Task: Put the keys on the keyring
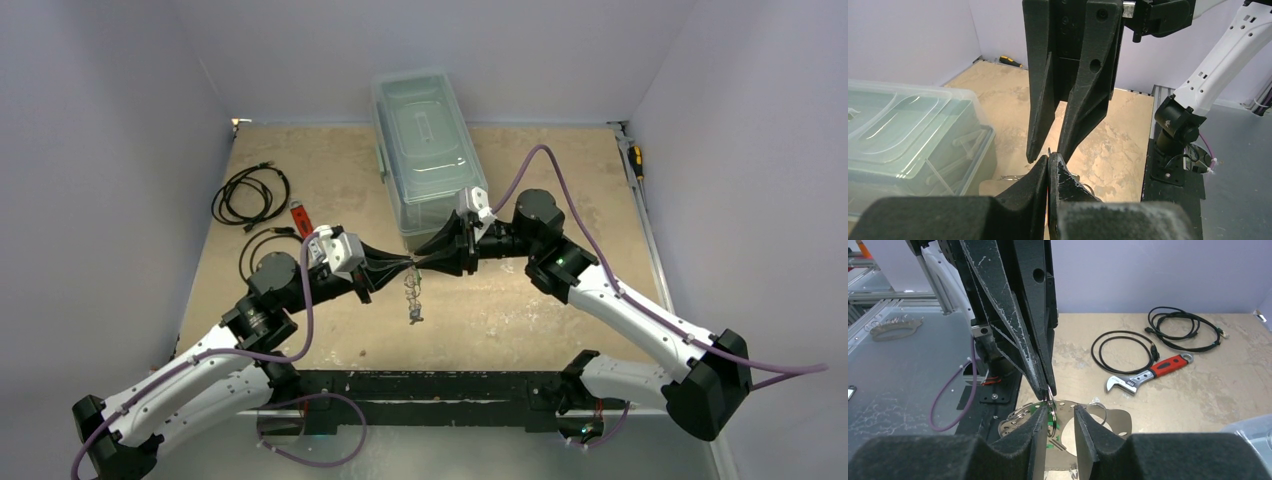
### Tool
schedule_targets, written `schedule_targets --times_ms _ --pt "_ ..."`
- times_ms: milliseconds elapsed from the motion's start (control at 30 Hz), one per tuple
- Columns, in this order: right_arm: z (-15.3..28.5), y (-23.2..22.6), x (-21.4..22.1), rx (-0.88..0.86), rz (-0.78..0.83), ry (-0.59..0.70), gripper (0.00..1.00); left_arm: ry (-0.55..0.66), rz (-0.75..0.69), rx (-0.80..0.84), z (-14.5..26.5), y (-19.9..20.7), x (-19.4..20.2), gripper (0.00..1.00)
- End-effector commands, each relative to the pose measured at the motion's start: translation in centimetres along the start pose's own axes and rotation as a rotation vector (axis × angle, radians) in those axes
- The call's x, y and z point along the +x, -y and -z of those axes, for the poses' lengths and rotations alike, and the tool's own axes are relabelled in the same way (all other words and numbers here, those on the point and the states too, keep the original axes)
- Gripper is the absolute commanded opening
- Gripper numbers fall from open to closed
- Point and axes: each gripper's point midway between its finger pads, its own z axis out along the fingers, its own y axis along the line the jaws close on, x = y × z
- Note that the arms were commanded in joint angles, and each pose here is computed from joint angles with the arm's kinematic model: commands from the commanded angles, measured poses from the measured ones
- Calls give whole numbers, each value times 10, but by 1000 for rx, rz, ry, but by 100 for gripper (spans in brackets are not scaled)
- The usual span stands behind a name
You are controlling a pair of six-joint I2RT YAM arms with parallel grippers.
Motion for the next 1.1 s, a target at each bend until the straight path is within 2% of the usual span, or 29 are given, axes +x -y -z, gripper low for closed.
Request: schedule_targets --times_ms 0,267,533,667,833,933,1067 --pt "0 -4 -27 -23 60 59 26 106 -19 15 -2 3 -35 0" --pt "-2 -7 -25 -53 58 56 0 107 -17 13 -2 3 -35 0" --pt "3 -5 -29 -9 56 52 0 121 -28 -9 2 0 -38 0" --pt "6 3 -22 38 53 -12 0 120 -38 -32 5 -3 -40 20" --pt "11 11 -24 102 45 -54 0 119 -42 -46 8 -4 -46 36" --pt "17 19 -23 154 54 -119 0 90 -64 -65 9 -8 -48 40" --pt "33 36 -6 261 35 -284 0 27 -97 -105 7 -18 -47 41"
